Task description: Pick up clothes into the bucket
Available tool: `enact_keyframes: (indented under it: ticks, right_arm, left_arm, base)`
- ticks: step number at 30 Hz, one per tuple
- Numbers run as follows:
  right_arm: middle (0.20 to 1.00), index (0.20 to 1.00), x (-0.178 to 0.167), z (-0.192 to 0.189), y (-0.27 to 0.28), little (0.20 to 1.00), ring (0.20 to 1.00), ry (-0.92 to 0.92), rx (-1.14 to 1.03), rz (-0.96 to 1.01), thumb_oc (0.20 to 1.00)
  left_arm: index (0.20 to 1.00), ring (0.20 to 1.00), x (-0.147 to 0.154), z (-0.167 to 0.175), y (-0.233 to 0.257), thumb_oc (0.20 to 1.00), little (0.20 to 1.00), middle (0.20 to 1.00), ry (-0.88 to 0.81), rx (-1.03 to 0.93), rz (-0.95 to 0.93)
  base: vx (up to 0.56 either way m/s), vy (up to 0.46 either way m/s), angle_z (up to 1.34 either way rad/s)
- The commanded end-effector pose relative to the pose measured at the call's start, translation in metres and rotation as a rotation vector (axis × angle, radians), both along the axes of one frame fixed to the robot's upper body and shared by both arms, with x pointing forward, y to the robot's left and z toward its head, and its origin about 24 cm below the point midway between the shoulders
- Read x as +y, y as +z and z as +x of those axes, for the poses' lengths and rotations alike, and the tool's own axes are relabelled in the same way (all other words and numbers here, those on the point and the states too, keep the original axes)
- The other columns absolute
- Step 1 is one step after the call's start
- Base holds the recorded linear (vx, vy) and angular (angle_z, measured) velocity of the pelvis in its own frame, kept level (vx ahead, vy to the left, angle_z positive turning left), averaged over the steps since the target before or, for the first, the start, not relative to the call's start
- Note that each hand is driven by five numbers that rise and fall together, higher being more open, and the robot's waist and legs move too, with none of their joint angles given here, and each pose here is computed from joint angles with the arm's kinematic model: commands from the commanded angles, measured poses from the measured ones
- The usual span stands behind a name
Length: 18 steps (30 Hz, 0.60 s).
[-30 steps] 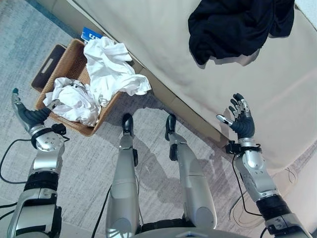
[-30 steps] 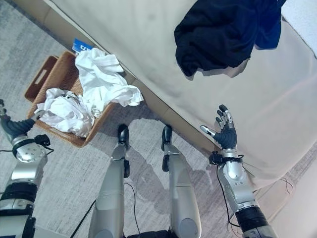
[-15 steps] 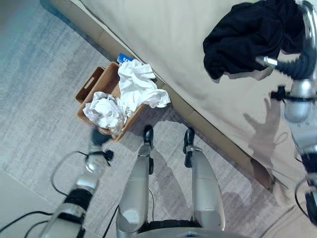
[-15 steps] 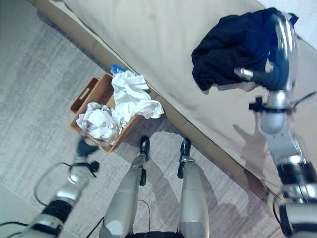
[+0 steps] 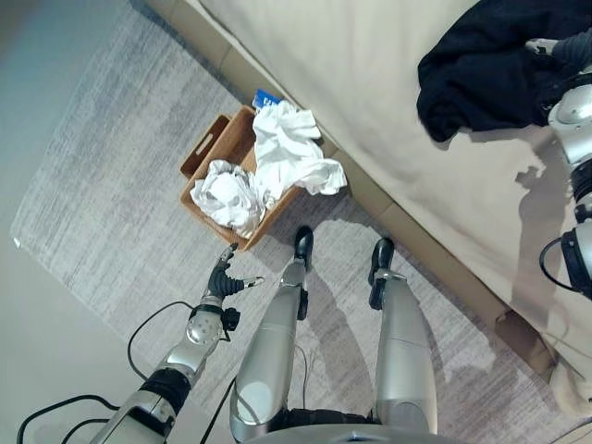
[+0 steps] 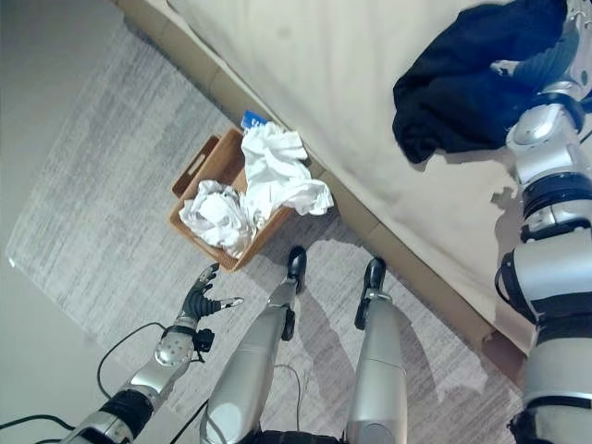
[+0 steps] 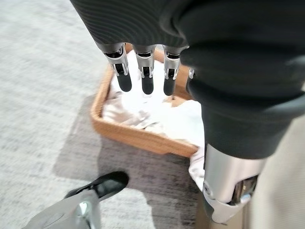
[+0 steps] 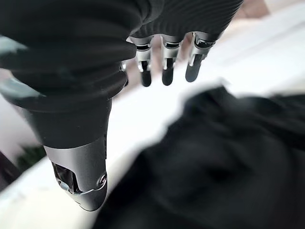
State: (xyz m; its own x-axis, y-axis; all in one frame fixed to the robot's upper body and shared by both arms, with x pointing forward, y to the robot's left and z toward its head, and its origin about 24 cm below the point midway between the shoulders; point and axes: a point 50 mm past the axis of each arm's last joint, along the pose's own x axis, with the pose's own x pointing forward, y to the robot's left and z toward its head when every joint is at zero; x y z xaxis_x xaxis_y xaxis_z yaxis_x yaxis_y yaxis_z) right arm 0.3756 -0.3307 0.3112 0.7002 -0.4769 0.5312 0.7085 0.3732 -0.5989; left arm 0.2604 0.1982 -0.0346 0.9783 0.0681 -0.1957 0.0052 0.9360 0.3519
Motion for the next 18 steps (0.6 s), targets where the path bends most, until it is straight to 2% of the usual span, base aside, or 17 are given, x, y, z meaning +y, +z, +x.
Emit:
enact_keyframes:
  ticks: [1, 8, 9, 10, 18]
  right_arm:
    - [1.0, 1.0, -0.015, -0.011, 0.023, 1.0, 1.0, -0.056, 0.076, -0.095, 1.0]
    - [1.0, 1.0, -0.022, -0.008, -0.001, 1.0, 1.0, -0.009, 0.297, -0.103, 1.0]
    - [0.73, 0.73, -0.021, -0.007, 0.0, 0.73, 0.73, -0.008, 0.291, -0.111, 0.73]
    - [0.2, 0.2, -0.016, -0.005, 0.002, 0.2, 0.2, 0.011, 0.277, -0.115, 0.2]
    - [0.2, 0.2, 0.058, 0.016, 0.031, 0.2, 0.2, 0.294, 0.095, -0.195, 0.2]
  left_arm:
    - [1.0, 1.0, -0.007, 0.002, 0.005, 1.0, 1.0, 1.0, -0.011, -0.023, -0.068]
    - [1.0, 1.0, -0.02, 0.006, 0.006, 1.0, 1.0, 1.0, -0.066, -0.007, -0.125]
    - [1.0, 1.0, -0.021, 0.007, 0.007, 1.0, 1.0, 1.0, -0.066, -0.01, -0.131]
    - [1.0, 1.0, -0.024, 0.009, 0.009, 1.0, 1.0, 1.0, -0.073, -0.017, -0.144]
    - [1.0, 1.0, -0.025, 0.027, 0.027, 1.0, 1.0, 1.0, -0.056, -0.099, -0.148]
  base:
    - [-0.01, -0.1, -0.01]
    - [-0.01, -0.039, 0.04]
    - [-0.01, 0.009, -0.07]
    - [-0.01, 0.028, -0.07]
    - [-0.03, -0.01, -0.07]
